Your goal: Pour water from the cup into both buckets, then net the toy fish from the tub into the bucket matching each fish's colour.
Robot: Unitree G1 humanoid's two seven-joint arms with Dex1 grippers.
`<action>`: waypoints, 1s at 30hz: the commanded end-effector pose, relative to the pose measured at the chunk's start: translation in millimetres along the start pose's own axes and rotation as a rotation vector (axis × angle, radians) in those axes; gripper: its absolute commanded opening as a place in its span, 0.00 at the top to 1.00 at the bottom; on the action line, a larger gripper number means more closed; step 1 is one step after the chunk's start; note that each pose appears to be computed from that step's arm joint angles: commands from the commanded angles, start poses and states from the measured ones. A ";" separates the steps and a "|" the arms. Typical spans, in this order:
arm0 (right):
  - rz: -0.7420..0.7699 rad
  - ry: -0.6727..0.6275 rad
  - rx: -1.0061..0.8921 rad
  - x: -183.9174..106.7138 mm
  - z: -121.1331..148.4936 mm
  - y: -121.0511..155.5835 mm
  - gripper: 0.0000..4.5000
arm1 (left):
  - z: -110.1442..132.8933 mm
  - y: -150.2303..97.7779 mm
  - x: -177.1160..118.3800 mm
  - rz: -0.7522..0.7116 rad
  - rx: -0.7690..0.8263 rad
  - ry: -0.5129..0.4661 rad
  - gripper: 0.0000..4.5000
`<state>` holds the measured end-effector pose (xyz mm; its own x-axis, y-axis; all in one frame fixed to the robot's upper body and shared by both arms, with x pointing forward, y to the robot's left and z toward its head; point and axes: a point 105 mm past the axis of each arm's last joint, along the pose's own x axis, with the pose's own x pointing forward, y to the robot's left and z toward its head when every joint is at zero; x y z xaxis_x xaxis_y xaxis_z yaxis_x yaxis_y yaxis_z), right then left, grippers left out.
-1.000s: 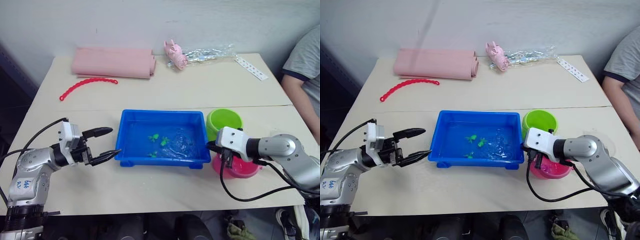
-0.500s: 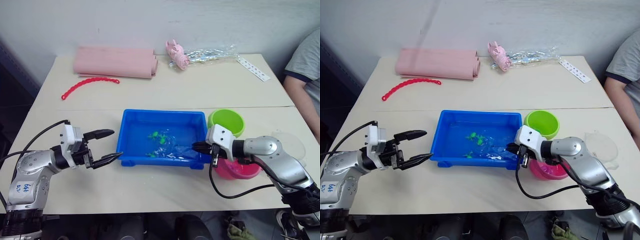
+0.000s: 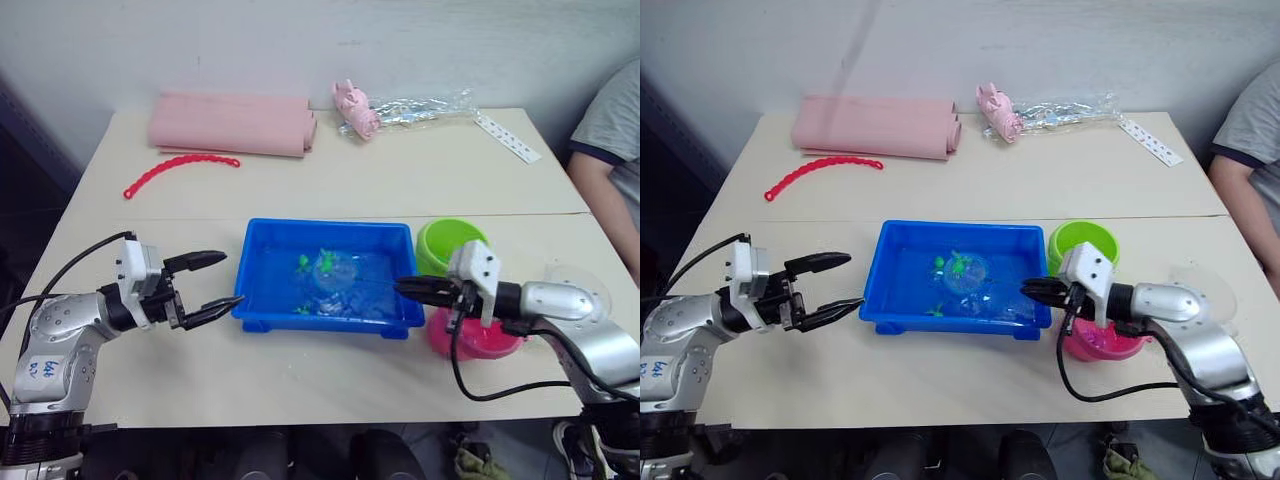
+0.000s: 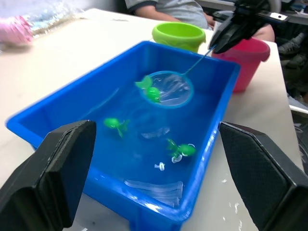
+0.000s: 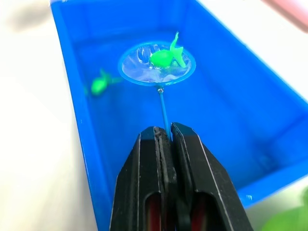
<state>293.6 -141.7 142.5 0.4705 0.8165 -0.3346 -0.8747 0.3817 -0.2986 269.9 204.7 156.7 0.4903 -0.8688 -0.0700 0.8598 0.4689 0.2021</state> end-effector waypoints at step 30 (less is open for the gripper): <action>-0.421 -0.034 -0.139 -149.9 39.4 -11.6 1.00 | 41.9 -1.5 68.0 -0.161 -0.001 -0.226 0.01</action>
<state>231.6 -241.5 220.4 0.7505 0.6457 -0.1410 -0.6199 0.6137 -0.4890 298.5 146.0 182.6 0.3309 -0.9386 0.0980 0.9227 0.3436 0.1749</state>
